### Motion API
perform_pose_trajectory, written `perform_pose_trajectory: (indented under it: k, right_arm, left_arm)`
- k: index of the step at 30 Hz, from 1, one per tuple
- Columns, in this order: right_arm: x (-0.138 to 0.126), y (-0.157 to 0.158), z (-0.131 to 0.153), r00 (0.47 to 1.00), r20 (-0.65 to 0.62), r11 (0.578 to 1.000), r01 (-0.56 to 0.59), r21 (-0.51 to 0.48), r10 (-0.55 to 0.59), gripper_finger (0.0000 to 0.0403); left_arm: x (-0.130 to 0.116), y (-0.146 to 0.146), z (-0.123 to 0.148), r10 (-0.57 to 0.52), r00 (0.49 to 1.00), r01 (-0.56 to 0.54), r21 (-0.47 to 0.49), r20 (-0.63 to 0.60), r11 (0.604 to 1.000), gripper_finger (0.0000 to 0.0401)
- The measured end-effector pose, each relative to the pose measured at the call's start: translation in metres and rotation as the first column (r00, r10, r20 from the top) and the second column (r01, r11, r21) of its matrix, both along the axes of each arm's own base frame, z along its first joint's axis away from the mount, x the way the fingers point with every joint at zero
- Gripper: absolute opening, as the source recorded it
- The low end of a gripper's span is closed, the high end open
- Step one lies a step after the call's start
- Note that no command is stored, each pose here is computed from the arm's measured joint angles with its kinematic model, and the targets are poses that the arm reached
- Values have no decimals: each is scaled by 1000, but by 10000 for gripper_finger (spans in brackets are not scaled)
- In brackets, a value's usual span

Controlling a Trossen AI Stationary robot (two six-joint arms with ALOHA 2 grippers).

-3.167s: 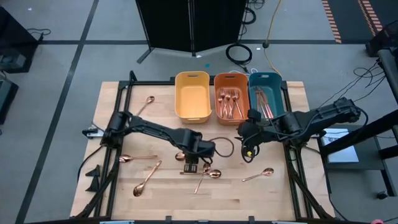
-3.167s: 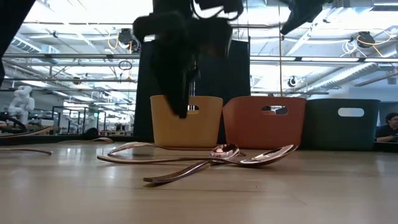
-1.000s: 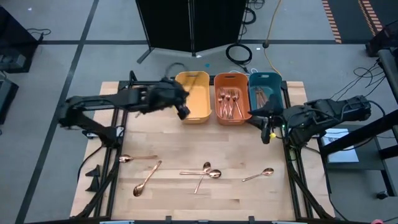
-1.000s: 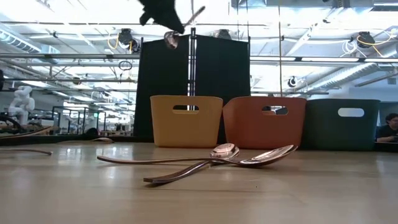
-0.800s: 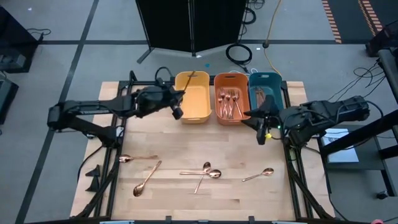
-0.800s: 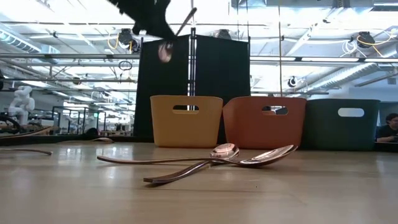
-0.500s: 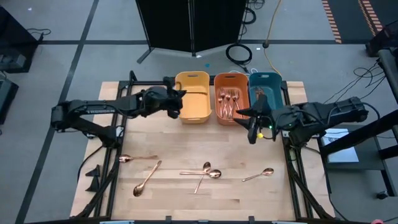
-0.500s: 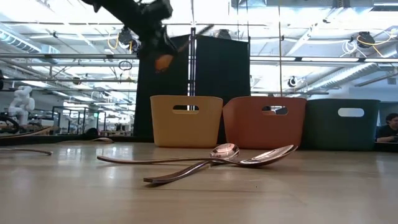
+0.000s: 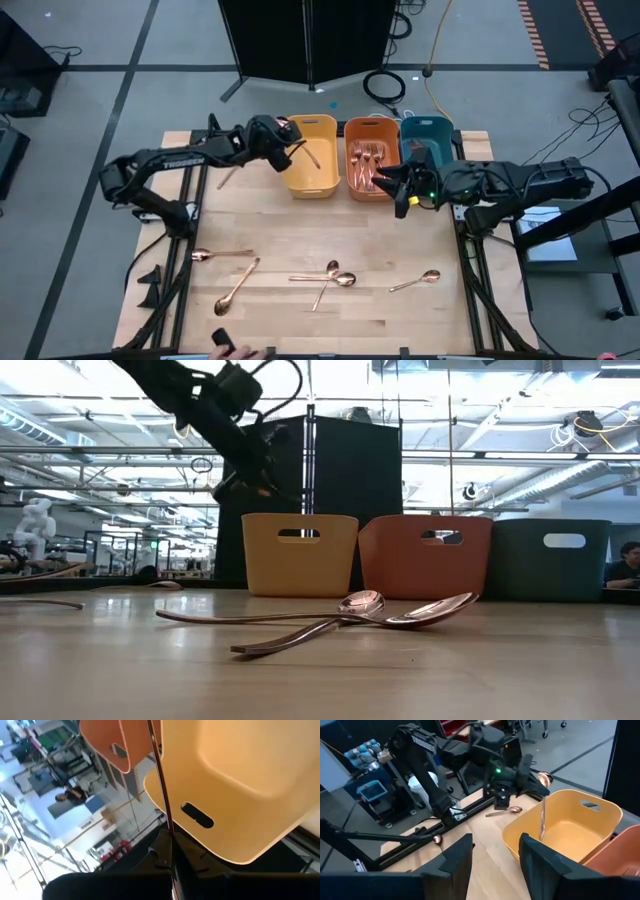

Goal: Sort silverware
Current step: Put the copper spoon into the yellow bin

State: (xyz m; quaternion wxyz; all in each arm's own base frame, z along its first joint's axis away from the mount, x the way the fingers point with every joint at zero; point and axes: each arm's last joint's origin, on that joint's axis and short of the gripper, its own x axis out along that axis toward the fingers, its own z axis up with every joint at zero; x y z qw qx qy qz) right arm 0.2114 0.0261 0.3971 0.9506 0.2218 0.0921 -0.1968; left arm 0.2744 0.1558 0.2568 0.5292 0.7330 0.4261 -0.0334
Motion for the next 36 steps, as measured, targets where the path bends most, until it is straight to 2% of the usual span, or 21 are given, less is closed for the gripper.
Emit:
perform_pose_trajectory:
  k: [5, 13, 19, 28, 31, 36]
  right_arm:
    - [0, 0, 1, 1000, 5, 1000, -1, -9, 1, 148]
    - [0, 0, 0, 1000, -26, 997, -21, -77, 19, 148]
    - [0, 0, 0, 999, -43, 992, -34, -121, 29, 148]
    - [-1, -1, -2, 996, -79, 988, -47, -148, 35, 148]
    - [-1, -1, -2, 996, -84, 986, -50, -158, 37, 148]
    - [-2, -1, -1, 995, -89, 982, -58, -180, 43, 148]
  left_arm:
    - [1, 10, -12, -14, 999, 14, -18, -49, 1000, 0]
    - [4, 5, -12, -78, 997, 77, -49, -20, 996, 0]
    - [4, 5, -12, -48, 999, 48, -82, 7, 995, 4]
    - [8, 0, -11, -81, 996, 83, -82, 26, 993, 77]
    - [9, 0, -9, -82, 996, 85, -75, 38, 994, 90]
    - [7, 4, -9, 35, 991, -9, -191, 131, 982, 93]
